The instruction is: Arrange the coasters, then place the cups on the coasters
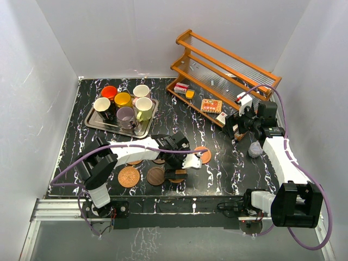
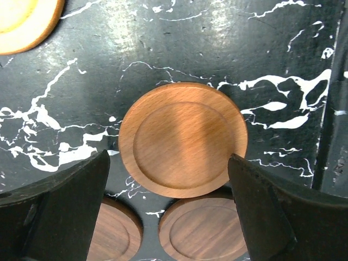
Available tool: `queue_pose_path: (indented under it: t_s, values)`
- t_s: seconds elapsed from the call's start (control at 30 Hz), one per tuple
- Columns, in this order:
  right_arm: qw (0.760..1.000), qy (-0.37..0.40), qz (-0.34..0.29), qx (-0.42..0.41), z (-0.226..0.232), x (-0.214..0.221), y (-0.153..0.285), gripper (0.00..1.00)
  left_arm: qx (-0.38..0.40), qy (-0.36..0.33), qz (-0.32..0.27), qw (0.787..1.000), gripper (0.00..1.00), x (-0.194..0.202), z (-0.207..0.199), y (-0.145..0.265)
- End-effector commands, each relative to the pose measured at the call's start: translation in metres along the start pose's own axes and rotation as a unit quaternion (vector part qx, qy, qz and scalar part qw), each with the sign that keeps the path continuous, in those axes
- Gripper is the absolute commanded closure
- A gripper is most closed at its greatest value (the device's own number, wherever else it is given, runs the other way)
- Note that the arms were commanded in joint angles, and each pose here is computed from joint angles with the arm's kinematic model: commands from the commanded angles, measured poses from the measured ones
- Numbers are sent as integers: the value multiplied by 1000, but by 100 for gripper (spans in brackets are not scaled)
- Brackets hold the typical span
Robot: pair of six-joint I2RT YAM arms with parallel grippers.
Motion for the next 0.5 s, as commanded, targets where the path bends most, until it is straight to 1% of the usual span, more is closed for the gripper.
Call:
queue_pose_path:
  t_s: [0.0, 0.3, 0.47]
  values:
    - [1000, 13, -20, 3, -2, -6, 2, 2, 34, 7, -25, 999, 12, -3, -9, 4]
    - [1000, 13, -21, 2, -2, -6, 2, 2, 60, 15, -52, 997, 13, -7, -13, 0]
    - [1000, 13, -22, 2, -2, -7, 3, 2, 55, 16, -50, 997, 13, -8, -10, -6]
Point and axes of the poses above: each gripper's point midway between its finger pads, its own y axis back along the fingers, its own z axis along the line the jaws close on, x = y × z, the point moved 10 cm from there along y, back along the fingers, and after that the axes turned 9 degrees about -y, right-handed, at the moved point
